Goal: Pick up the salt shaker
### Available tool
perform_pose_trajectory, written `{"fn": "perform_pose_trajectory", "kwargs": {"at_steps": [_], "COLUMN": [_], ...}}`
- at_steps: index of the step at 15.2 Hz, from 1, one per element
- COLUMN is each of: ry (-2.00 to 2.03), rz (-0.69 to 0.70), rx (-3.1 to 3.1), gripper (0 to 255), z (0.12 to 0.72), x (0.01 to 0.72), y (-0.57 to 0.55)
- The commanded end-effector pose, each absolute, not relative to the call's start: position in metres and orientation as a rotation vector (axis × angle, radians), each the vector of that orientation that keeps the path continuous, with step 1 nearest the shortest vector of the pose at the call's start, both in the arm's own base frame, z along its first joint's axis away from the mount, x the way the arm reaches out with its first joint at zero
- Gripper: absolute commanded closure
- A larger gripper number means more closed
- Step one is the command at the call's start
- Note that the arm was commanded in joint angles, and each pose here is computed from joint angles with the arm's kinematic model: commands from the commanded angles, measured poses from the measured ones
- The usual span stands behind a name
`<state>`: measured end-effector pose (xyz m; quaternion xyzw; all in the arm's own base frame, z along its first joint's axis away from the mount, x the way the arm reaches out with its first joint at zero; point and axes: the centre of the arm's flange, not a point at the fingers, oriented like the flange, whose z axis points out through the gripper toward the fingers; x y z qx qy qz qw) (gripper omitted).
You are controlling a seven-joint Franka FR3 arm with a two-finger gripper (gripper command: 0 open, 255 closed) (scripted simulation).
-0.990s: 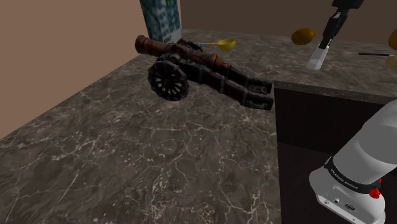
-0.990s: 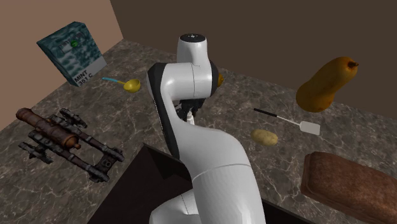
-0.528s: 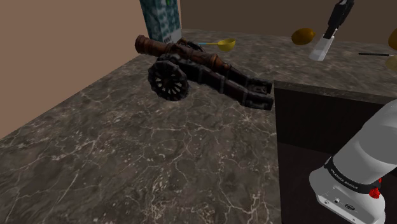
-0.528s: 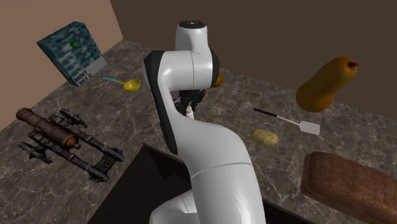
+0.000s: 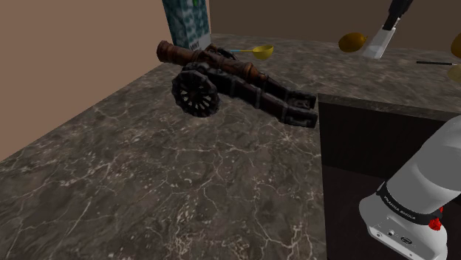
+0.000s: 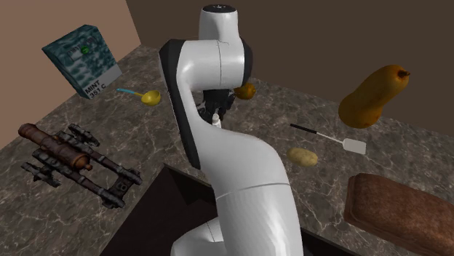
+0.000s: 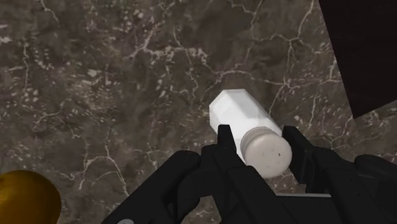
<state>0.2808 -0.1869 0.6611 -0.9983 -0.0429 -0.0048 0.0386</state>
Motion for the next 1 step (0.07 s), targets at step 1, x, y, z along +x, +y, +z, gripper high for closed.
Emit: {"fn": "perform_pose_trajectory", "kwargs": {"at_steps": [1], "ry": [-0.132], "rz": [-0.014], "rx": [-3.061], "gripper": [255], "z": [0.6638], "x": [0.2806], "y": [-0.1866]}}
